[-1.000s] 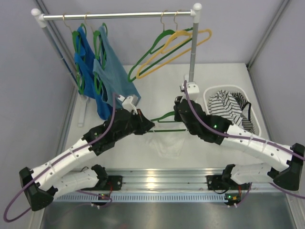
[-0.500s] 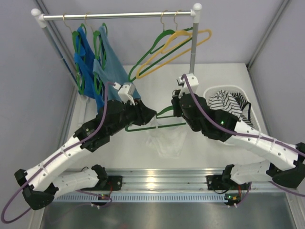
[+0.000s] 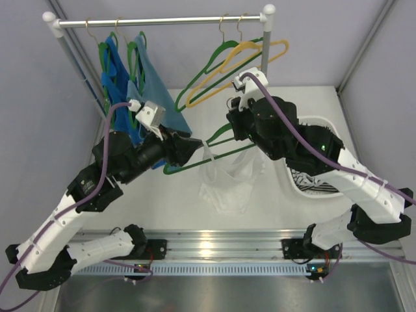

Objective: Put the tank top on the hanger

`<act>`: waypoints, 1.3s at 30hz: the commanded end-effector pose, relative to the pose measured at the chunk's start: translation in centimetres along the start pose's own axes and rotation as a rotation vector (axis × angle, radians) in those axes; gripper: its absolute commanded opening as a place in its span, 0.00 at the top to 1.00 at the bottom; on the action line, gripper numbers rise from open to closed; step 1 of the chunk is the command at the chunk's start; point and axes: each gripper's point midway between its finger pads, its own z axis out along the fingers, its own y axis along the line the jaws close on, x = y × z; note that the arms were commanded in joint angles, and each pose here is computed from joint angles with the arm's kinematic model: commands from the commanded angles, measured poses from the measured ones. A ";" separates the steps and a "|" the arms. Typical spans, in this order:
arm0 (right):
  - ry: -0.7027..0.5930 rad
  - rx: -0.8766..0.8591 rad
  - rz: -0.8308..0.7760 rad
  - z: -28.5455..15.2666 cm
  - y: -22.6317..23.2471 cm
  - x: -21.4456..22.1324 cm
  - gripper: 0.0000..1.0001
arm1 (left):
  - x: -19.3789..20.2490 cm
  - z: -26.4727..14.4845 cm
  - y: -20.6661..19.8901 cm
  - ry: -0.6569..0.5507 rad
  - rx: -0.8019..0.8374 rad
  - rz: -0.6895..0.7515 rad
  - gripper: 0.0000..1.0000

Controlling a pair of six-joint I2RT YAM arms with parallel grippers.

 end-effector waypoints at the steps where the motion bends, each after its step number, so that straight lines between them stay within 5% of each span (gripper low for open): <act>1: -0.002 -0.072 -0.105 -1.4 1.1 -1.6 1.00 | -1.5 -1.4 -0.8 -0.013 0.063 0.164 0.44; 11: 0.000 -0.108 -0.122 -1.3 2.4 -1.6 1.00 | 2.9 -1.4 -2.0 0.154 0.204 0.270 0.44; 25: 0.002 -0.113 -0.120 -0.8 2.9 -1.1 1.00 | 7.0 -1.3 -0.9 0.224 0.204 0.248 0.48; 30: 0.008 -0.112 -0.125 -0.4 3.1 -0.6 1.00 | 8.0 -1.6 -0.8 0.229 0.211 0.218 0.64; 33: 0.011 -0.113 -0.123 -0.2 3.3 -0.3 1.00 | 8.7 -1.8 -0.7 0.228 0.209 0.197 0.86; 39: 0.014 -0.117 -0.115 0.1 3.6 0.0 1.00 | 9.6 -1.9 0.0 0.224 0.172 0.152 1.00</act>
